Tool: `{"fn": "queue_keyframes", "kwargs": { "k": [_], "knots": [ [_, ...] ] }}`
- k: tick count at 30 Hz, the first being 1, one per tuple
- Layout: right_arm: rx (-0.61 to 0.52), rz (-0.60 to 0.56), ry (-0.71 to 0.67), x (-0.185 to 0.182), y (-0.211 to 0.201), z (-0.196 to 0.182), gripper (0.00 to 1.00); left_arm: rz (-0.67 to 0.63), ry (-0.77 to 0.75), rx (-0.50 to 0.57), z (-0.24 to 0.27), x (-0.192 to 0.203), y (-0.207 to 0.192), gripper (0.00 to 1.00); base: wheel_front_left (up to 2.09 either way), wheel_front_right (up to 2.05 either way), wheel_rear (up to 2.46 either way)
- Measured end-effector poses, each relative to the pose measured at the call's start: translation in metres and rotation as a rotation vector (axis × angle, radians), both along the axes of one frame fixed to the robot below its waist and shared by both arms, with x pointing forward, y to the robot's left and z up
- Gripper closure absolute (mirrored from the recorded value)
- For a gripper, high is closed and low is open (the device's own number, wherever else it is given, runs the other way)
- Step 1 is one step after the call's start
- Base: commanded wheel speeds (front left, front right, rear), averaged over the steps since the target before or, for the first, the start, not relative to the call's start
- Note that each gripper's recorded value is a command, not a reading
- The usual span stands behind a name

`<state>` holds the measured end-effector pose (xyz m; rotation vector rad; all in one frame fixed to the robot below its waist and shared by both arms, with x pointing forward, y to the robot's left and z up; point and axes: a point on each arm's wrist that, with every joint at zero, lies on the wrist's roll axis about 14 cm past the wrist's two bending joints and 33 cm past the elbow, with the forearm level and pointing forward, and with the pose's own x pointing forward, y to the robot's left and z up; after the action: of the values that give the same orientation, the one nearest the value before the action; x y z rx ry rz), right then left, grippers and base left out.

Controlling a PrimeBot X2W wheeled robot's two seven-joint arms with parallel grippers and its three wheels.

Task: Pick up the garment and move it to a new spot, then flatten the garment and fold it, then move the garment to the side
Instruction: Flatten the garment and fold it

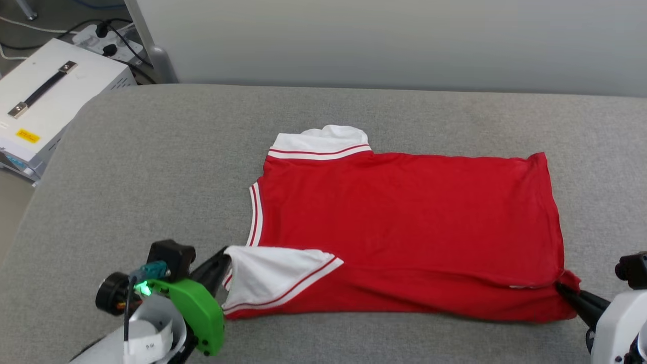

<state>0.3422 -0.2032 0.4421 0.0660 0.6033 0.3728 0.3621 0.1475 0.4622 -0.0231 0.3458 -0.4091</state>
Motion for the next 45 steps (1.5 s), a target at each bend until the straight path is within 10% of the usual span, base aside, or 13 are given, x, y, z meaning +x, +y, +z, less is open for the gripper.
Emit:
{"fn": "queue_keyframes", "kwargs": {
  "k": [14, 29, 30, 31, 32, 45],
  "knots": [
    [-0.009, -0.054, 0.030, 0.057, -0.014, -0.014, 1.00, -0.076, 0.039, 0.060, -0.031, 0.076, -0.012, 1.00, 0.00, 0.00, 0.00],
    [-0.033, -0.056, 0.127, 0.058, -0.013, -0.056, 1.00, -0.073, 0.163, 0.069, -0.089, 0.071, -0.012, 1.00, 0.00, 0.00, 0.00],
    [-0.030, -0.059, 0.117, 0.059, -0.013, -0.055, 0.80, -0.066, 0.154, 0.069, -0.086, 0.072, -0.011, 1.00, 0.00, 0.00, 0.00],
    [-0.026, -0.063, 0.102, 0.061, -0.014, -0.051, 0.50, -0.062, 0.150, 0.065, -0.085, 0.072, -0.011, 0.71, 0.00, 0.00, 0.00],
    [-0.022, -0.069, 0.086, 0.063, -0.015, -0.048, 0.00, -0.060, 0.145, 0.064, -0.084, 0.071, -0.010, 0.00, 0.00, 0.00, 0.00],
    [0.018, -0.116, -0.150, 0.063, -0.028, 0.018, 0.00, -0.042, -0.031, 0.108, -0.007, 0.084, 0.016, 0.00, 0.00, 0.00, 0.00]
  ]
}}
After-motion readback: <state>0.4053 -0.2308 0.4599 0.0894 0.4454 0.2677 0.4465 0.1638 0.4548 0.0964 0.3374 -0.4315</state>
